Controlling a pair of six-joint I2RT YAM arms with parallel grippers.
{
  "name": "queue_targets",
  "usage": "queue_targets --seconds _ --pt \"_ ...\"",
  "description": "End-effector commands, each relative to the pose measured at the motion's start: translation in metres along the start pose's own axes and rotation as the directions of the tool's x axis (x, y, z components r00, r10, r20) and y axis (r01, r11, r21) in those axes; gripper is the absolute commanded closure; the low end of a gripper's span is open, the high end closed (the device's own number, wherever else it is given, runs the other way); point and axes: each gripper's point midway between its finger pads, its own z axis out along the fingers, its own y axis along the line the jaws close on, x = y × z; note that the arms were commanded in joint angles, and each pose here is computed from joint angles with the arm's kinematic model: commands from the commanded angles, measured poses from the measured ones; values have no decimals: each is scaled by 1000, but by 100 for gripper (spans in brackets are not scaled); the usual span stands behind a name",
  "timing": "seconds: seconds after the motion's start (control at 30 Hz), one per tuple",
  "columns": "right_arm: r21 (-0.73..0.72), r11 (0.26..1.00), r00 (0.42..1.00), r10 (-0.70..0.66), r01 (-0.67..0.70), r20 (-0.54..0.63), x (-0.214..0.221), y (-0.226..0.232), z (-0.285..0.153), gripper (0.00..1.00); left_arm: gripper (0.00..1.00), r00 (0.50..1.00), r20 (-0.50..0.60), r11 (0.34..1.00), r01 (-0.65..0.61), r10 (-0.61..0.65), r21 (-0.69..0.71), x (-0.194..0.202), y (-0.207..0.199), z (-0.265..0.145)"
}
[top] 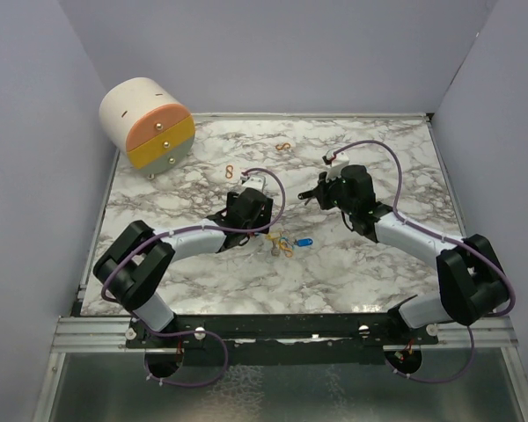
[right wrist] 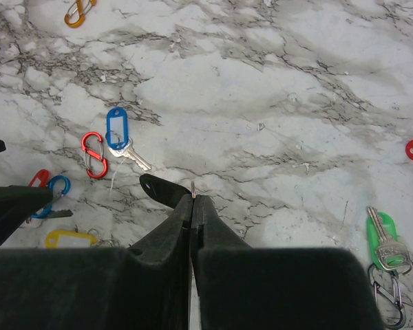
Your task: Put the keys on the keyring
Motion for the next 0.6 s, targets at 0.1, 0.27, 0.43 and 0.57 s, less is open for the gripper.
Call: queue_targets --seconds 0.1,0.27,0.43,0.57 --pt "-26 1000 1000 -17 17 23 -5 4 -3 100 24 999 -51 998 7 -10 -62 19 14 5" --pt "-28 999 1000 -15 16 20 -5 4 -3 100 24 997 -75 996 11 -18 -83 28 24 5" --pt "-23 1000 1000 -14 15 20 -5 4 -3 100 24 995 -95 993 23 -34 -112 35 36 6" --pt "-24 1000 1000 -13 14 17 -4 4 -2 100 24 993 -103 990 39 -53 -134 40 48 5"
